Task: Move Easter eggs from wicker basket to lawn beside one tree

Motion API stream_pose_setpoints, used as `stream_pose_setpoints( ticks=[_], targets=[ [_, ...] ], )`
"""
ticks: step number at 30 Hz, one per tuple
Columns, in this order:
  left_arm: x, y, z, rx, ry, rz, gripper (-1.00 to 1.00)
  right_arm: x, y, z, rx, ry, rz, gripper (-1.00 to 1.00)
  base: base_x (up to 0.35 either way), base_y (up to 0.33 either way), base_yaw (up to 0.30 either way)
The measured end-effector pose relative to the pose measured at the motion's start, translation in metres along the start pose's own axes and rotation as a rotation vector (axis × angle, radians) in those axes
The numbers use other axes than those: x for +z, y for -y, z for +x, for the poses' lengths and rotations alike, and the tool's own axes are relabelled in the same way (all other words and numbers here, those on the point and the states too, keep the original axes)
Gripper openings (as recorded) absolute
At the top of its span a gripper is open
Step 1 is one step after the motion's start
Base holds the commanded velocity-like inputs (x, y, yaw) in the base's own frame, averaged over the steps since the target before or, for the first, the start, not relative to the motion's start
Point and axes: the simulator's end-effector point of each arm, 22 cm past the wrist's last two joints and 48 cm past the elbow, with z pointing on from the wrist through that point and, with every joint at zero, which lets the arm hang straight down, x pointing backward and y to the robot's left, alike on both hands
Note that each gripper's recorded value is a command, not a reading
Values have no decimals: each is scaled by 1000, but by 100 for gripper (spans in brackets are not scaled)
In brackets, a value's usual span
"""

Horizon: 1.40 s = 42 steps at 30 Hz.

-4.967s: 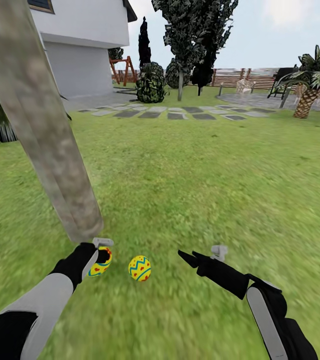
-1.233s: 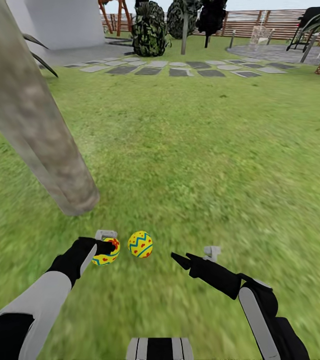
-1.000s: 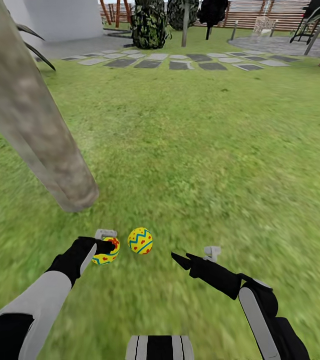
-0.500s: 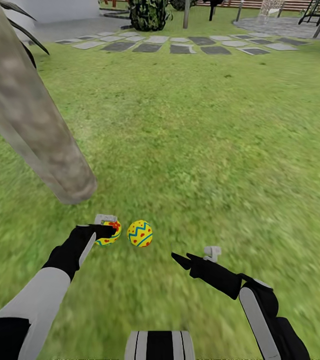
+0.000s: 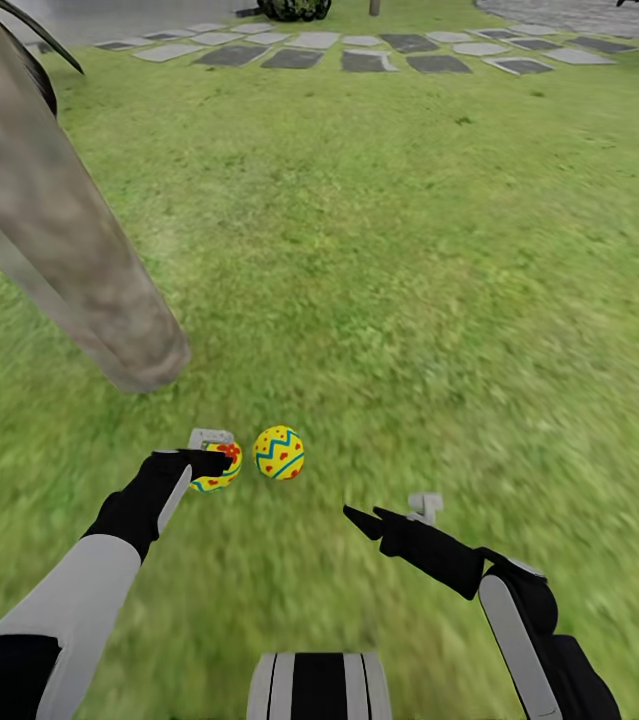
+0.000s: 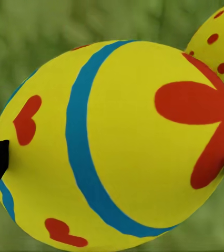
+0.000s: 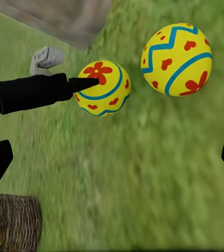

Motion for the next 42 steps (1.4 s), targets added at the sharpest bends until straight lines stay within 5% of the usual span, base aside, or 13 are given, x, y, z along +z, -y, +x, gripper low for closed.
stream_pose_setpoints(
  ticks=[42],
  targets=[
    [24, 3, 28, 3, -48, 3, -100, 8, 19, 19, 44, -28, 15, 100, 0, 0, 0]
  ],
)
